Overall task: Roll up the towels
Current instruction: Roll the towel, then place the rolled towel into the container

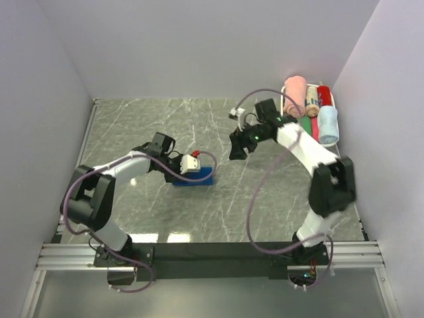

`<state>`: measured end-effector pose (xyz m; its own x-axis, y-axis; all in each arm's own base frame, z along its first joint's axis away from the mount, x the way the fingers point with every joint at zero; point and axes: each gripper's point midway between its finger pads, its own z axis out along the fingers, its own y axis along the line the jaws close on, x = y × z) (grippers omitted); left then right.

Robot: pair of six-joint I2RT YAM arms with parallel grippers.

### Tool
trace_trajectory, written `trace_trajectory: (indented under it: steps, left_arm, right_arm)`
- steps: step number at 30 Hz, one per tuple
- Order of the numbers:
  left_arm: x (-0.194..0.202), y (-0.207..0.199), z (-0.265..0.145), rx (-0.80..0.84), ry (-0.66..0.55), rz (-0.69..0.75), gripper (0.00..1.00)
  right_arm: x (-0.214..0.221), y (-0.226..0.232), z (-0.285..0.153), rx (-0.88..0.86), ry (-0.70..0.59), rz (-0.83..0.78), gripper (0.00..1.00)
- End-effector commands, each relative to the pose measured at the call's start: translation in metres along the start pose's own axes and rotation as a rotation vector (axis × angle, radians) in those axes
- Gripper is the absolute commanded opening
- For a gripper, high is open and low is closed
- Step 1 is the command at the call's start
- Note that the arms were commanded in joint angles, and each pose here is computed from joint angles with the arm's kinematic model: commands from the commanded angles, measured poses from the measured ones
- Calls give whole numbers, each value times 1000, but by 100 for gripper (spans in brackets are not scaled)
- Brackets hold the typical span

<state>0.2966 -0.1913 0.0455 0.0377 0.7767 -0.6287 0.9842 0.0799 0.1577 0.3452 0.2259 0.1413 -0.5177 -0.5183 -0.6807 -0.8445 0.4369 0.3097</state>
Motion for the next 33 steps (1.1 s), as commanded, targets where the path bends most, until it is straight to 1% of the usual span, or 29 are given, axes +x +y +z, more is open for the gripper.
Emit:
trace_trajectory:
  steps: [1,2,3,4,5,6,7,9,10,13,14,15,16,17,19,21,22,24,27,33]
  left_arm:
    - [32,-33,3,179,86,-148,23]
    - [29,-23,1,167,80,-153,23]
    - [30,-23,1,180,85,-171,23]
    - [26,-17,2,186,76,-178,23]
    - [27,-14,2,190,76,-192,24]
    - [27,-12,3,197,78,-198,23]
    - [30,-13,5,210,83,-213,23]
    - [28,-7,5,207,78,-219,23]
    - [28,-5,6,214,80,-223,24]
    - [30,0,9,216,81,-242,23]
    - [31,0,9,218,82,-250,24]
    - [31,1,9,217,82,-251,23]
    - [32,1,10,218,85,-256,23]
    - [33,2,11,217,85,-255,23]
    - [34,4,13,219,84,-266,23]
    - [36,5,13,220,85,-276,23]
    - [37,6,15,223,85,-279,23]
    - [36,9,15,219,83,-282,23]
    - [36,12,17,221,80,-290,23]
    - [37,16,20,222,83,-293,23]
  right_arm:
    - [-18,-11,-33,251,-152,-147,75]
    - [-13,-11,-38,285,-170,-174,74]
    - [3,-11,-35,305,-163,-202,72]
    - [-1,-2,-48,328,-194,-244,71]
    - [2,4,-50,325,-199,-272,66]
    - [14,10,-47,316,-182,-303,64]
    - [10,25,-50,310,-200,-359,61]
    - [22,37,-42,305,-178,-434,59]
    - [19,58,-35,275,-185,-504,59]
    - [21,76,-16,265,-164,-604,62]
    - [20,90,-5,253,-157,-643,64]
    - [14,93,1,256,-165,-671,64]
    - [15,94,12,251,-145,-683,64]
    - [14,106,23,228,-144,-721,66]
    - [9,104,42,253,-132,-761,67]
    - [-3,110,55,264,-163,-802,69]
    - [3,105,66,265,-131,-798,69]
    - [-14,109,76,274,-172,-803,69]
    - [-21,104,99,287,-158,-801,70]
    - [-31,91,123,344,-161,-840,72]
